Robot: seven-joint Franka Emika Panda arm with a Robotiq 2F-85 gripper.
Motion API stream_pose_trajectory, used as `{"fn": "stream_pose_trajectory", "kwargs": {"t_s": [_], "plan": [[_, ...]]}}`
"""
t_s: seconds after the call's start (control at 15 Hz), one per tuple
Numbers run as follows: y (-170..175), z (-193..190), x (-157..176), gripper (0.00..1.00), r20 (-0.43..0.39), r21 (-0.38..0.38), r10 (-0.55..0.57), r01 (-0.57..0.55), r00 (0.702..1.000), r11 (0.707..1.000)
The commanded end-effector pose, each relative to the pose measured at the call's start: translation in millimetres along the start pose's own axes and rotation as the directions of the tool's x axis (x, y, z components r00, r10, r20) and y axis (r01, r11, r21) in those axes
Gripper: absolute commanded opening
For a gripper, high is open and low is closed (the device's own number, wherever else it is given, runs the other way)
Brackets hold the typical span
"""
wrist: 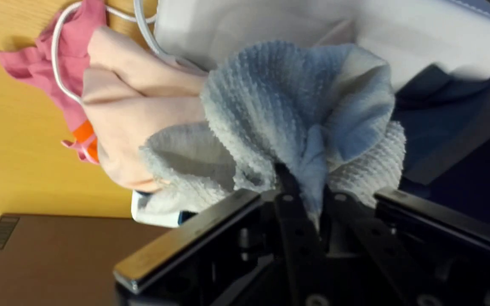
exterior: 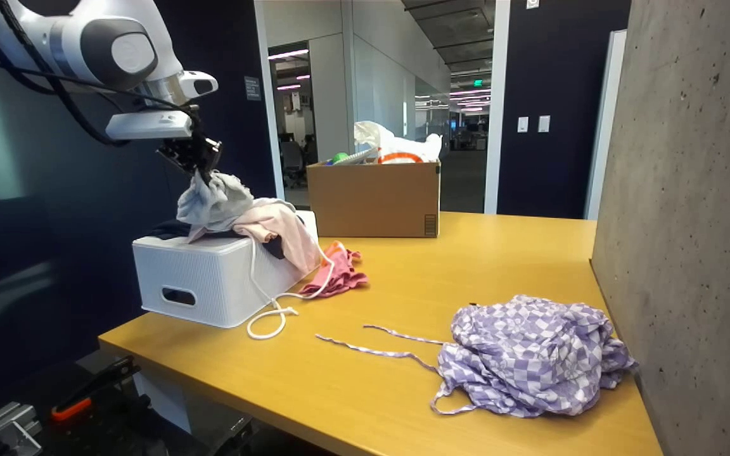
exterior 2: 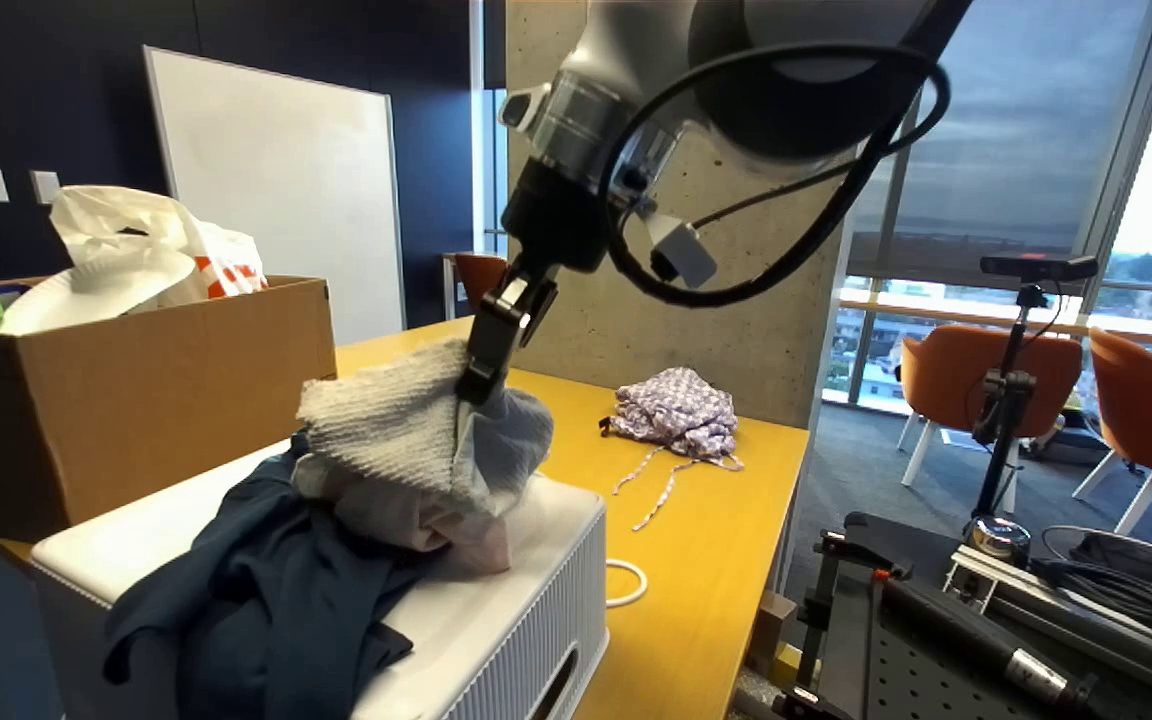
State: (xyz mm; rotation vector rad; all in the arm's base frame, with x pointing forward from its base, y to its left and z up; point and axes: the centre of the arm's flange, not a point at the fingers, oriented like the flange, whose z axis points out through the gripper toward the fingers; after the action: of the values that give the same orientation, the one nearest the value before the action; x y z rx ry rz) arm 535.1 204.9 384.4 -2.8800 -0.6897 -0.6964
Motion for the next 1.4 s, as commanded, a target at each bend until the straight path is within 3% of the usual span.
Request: {"fn": "stream_pose_trajectory", "kwargs": {"t_s": [0.0, 0.2, 0.4, 0.67, 0.87, 1.07, 1.33], "plan": [[-5, -64, 15, 0.02, -0.115, -0.038, -0.032, 0.028, 0.993, 0.999], [36, -87, 31, 0.02, -0.175, -0.098, -0.009, -0.009, 0.984, 0.995], [112, -102, 24, 0.02, -0.210, -0.156, 0.068, -0.102, 0.975, 0.982], [207, -140, 1, 0.02, -0.242, -0.243, 0.202, -0.261, 0.949, 0.934], [229, -162, -27, 0.02, -0.112, -0.278, 0.269, -0.290, 0.957, 0.916], [211, -164, -58, 0.02, 0.103, -0.259, 0.297, -0.262, 0.949, 0.930], [203, -141, -66, 0.02, 0.335, -0.206, 0.308, -0.250, 0.890, 0.946]]}}
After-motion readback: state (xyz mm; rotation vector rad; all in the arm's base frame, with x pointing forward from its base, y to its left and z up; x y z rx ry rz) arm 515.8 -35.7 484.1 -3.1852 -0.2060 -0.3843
